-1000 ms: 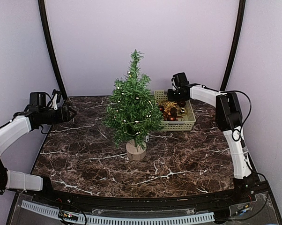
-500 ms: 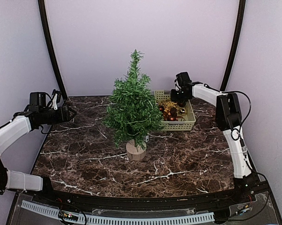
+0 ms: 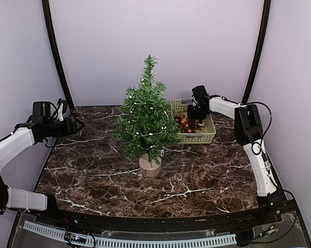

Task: Decorate the small christmas tree
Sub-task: Pick up the star ornament from the bin.

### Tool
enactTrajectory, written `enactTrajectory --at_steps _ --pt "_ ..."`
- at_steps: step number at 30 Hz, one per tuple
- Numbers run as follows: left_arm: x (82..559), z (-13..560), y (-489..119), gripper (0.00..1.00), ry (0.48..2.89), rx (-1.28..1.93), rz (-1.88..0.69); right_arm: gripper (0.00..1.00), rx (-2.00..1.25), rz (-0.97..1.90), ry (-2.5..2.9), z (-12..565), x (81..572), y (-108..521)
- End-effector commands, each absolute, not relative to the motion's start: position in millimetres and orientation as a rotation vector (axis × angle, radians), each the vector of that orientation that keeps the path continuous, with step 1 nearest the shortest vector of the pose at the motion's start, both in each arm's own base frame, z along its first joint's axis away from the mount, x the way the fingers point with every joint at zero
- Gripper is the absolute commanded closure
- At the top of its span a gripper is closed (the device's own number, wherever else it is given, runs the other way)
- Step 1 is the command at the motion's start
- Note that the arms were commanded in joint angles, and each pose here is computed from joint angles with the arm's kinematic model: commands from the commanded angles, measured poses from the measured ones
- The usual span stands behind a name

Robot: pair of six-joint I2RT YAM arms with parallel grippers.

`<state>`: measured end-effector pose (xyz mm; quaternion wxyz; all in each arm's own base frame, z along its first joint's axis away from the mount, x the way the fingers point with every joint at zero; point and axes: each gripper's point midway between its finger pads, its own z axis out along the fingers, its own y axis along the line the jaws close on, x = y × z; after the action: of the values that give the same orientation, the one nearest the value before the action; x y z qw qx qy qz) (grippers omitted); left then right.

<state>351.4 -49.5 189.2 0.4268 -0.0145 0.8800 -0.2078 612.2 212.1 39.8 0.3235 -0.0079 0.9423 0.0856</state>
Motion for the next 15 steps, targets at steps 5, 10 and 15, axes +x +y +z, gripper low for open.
enactTrajectory --at_steps 5,10,15 --pt "350.5 188.8 -45.6 0.25 2.194 -0.039 -0.496 0.57 0.017 0.391 2.461 26.7 618.6 217.9" --pt "350.6 187.7 -44.6 0.25 2.198 -0.042 -0.49 0.63 0.043 0.553 2.457 20.9 620.2 227.4" --pt "351.0 186.0 -44.7 0.25 2.203 -0.042 -0.491 0.74 0.065 0.647 2.43 27.2 617.8 233.0"
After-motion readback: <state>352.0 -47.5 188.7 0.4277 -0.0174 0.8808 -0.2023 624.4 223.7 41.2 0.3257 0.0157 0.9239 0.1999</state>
